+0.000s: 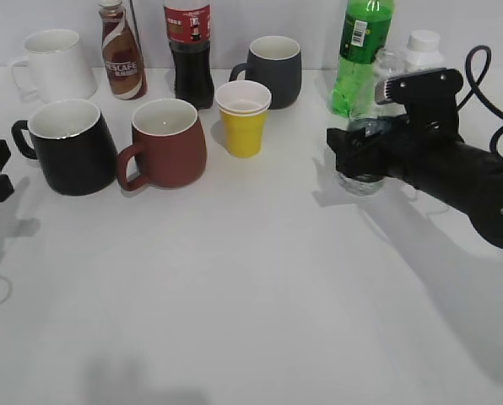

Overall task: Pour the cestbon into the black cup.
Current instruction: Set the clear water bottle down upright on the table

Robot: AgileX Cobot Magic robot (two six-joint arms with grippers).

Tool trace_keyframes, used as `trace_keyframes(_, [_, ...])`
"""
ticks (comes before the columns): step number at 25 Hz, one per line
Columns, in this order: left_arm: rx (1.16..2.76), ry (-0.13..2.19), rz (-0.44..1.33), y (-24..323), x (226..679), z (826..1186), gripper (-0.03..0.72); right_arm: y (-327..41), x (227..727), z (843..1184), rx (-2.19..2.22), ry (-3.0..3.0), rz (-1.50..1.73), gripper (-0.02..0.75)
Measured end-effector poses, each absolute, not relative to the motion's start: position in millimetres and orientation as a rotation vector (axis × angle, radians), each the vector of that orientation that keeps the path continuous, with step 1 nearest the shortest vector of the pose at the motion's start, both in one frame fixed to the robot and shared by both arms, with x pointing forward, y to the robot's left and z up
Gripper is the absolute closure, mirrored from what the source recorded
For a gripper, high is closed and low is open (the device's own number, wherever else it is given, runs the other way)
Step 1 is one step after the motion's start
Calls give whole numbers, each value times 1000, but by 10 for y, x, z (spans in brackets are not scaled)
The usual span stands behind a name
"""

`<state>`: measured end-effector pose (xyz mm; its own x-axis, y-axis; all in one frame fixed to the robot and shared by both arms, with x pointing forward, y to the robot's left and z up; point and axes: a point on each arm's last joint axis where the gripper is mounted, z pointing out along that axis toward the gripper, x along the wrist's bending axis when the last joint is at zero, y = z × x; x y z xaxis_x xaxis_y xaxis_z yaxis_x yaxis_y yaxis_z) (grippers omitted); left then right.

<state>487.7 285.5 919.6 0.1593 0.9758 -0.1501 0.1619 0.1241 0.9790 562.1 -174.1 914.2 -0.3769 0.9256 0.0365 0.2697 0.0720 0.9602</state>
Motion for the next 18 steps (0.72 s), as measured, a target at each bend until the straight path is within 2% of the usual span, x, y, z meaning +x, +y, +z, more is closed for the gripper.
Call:
trace_keyframes(3, [1280, 1221, 916, 2847, 4868, 9265, 447, -1736, 5626, 9187, 1169, 1696, 1358, 62])
trace_keyframes(8, [1254, 1135, 945, 2822, 4831, 9466, 447, -1741, 5601, 9435, 1100, 1651, 1387, 55])
trace_keyframes(13, [1272, 1107, 994, 2830, 4698, 9779, 447, -1809, 5430, 10063, 1026, 1572, 1432, 55])
trace_keyframes(18, [1385, 1126, 1075, 2853, 4428, 10260, 445, -1947, 5055, 10621, 1013, 1613, 1384, 55])
